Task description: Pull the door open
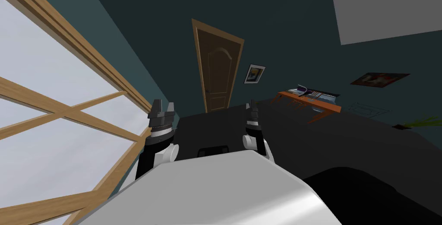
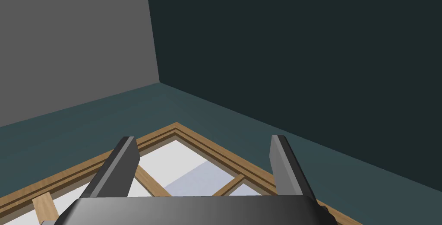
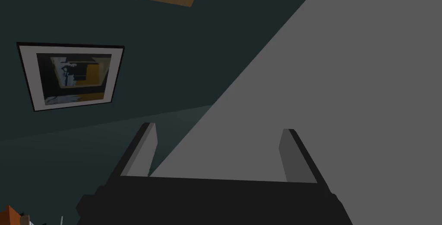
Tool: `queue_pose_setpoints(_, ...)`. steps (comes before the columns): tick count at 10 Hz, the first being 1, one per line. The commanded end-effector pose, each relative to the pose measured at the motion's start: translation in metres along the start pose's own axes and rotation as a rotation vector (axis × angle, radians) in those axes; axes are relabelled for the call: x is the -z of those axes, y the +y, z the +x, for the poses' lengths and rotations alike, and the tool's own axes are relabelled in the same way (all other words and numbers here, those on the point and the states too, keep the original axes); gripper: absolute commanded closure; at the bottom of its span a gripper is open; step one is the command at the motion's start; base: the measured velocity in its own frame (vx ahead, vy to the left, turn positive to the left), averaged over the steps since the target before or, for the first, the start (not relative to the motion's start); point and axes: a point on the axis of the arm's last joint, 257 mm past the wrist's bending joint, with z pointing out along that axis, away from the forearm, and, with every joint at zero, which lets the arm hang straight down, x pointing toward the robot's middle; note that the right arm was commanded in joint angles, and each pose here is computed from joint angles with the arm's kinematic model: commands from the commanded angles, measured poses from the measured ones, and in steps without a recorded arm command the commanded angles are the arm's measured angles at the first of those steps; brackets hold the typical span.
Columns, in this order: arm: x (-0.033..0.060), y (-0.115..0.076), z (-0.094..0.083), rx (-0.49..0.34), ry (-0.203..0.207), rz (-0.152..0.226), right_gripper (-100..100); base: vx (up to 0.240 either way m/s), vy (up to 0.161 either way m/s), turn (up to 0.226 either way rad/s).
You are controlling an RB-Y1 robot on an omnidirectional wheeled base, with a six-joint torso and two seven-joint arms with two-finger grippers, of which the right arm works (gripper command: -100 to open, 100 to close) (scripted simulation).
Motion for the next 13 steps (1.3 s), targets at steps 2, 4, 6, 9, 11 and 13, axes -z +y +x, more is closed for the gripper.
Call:
queue_pose_setpoints(2, 0.0018, -0.017, 0.003, -0.004, 0.015, 0.021, -100, 0.033, 0.063, 0.112)
queue_pose_setpoints(4, 0.0035, -0.032, 0.005, -0.008, 0.026, 0.040, -100, 0.103, 0.008, 0.088)
queue_pose_setpoints(6, 0.0053, -0.045, 0.007, -0.011, 0.035, 0.057, -100, 0.088, 0.006, 0.079)
queue_pose_setpoints(9, 0.0084, -0.067, 0.008, -0.016, 0.048, 0.085, -100, 0.073, 0.032, 0.092)
queue_pose_setpoints(11, 0.0110, -0.083, 0.008, -0.019, 0.056, 0.107, -100, 0.086, 0.030, 0.107)
queue_pose_setpoints(13, 0.0139, -0.100, 0.008, -0.022, 0.063, 0.131, -100, 0.095, 0.022, 0.112)
